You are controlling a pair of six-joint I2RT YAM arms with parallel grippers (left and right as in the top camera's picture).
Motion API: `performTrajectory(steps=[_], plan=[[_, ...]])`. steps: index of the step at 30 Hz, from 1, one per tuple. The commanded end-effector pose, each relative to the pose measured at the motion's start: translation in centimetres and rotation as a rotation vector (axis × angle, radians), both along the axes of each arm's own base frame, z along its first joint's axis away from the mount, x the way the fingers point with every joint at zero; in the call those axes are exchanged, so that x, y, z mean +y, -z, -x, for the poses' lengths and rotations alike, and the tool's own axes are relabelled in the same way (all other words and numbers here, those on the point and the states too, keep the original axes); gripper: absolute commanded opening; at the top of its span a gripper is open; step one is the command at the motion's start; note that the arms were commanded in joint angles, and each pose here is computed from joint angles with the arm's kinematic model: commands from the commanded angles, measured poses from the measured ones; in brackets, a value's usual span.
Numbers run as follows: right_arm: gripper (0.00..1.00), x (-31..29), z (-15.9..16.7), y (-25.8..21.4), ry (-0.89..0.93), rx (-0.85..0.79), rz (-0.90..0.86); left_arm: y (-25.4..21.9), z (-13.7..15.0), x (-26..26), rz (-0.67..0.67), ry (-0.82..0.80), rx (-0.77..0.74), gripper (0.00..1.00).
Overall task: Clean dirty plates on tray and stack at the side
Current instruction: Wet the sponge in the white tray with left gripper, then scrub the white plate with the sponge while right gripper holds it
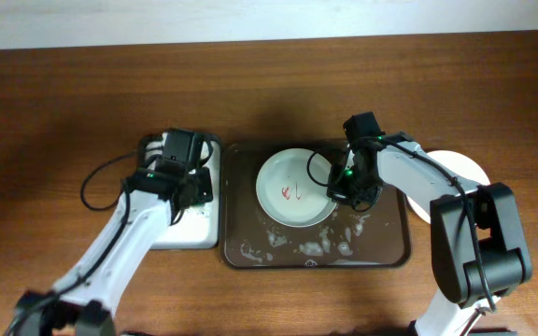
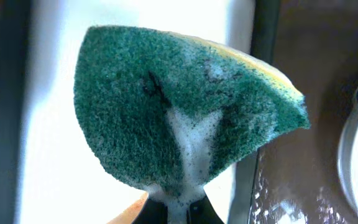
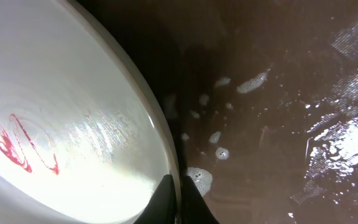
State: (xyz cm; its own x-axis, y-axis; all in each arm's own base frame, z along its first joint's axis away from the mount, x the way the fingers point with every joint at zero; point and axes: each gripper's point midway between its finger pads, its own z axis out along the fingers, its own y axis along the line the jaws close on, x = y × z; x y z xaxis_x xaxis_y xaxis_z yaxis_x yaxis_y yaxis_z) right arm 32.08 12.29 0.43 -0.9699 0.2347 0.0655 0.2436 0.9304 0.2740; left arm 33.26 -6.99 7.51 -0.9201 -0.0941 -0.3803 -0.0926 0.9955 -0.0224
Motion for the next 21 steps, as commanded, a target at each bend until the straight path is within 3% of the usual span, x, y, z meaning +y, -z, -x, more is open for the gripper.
performTrajectory(steps=[1, 5, 13, 21], plan=[[0.04, -0.9, 0.6, 0.8, -0.023, 0.014, 0.052, 2.4, 1.0, -1.8, 0.186, 0.011, 0.122, 0.0], [0.04, -0.9, 0.6, 0.8, -0.023, 0.014, 0.052, 2.0, 0.7, -1.6, 0.209, 0.043, 0.115, 0.0], [0.04, -0.9, 0.5, 0.8, -0.023, 0.014, 0.051, -4.0, -1.2, -7.2, 0.439, 0.248, -0.031, 0.0], [0.04, -0.9, 0.6, 0.8, -0.023, 0.014, 0.052, -3.8, -1.6, -13.5, 0.635, 0.285, -0.006, 0.0]])
